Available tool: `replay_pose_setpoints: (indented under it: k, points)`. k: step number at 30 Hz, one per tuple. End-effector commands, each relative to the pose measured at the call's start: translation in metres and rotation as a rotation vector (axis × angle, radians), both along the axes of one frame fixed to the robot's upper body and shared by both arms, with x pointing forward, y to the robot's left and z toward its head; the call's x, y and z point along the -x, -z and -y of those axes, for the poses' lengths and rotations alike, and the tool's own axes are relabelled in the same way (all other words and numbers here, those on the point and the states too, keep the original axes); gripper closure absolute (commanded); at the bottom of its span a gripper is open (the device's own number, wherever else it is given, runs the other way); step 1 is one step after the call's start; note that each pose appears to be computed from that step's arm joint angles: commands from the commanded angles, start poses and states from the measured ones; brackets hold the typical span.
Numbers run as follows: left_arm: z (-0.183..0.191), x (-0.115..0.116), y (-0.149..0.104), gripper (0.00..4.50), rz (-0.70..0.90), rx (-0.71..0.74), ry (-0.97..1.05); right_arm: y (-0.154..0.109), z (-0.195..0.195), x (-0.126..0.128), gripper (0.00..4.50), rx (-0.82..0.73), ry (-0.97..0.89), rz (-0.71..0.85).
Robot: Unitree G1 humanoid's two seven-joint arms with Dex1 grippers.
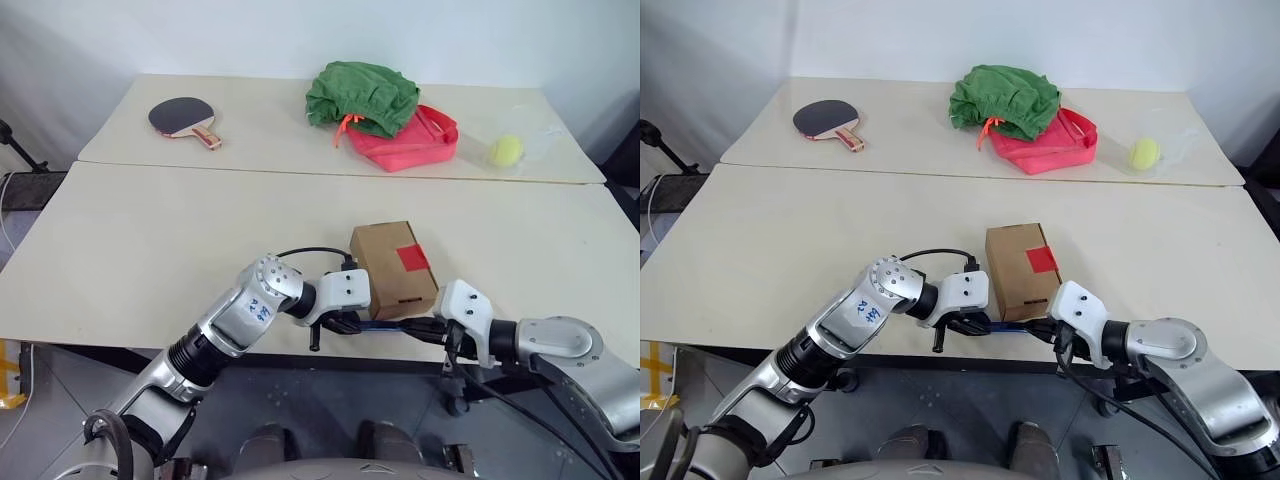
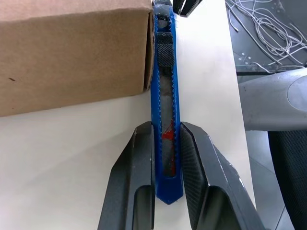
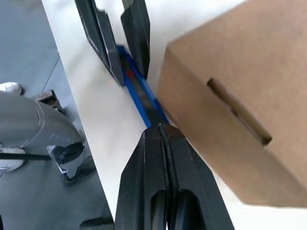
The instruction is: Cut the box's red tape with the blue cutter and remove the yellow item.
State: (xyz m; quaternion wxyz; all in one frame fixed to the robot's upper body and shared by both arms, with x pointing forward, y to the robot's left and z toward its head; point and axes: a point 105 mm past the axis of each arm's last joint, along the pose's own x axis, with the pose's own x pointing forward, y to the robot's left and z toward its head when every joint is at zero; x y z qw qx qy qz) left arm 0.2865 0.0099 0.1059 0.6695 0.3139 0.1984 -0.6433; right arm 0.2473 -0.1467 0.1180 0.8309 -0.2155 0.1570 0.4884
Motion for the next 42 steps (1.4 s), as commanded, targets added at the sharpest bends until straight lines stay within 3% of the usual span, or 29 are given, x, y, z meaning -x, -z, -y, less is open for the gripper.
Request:
replay_pose_setpoints:
  k: [1,12,25,42]
  points:
    - [0.003,0.006,0.0,4.07,0.0,-0.008,0.041,-0.005,0.006,-0.003,4.47,0.028,0.007,0.031]
    - [0.001,0.009,0.0,4.07,-0.005,-0.013,0.055,0.007,0.016,-0.012,4.47,0.088,-0.001,0.014]
    - [0.004,0.009,0.0,4.07,-0.003,-0.007,0.048,0.014,-0.004,-0.01,4.47,0.058,-0.092,0.016]
    - [0.001,0.011,-0.001,4.07,-0.002,-0.018,0.074,-0.019,0.012,-0.01,4.47,0.073,-0.136,0.102]
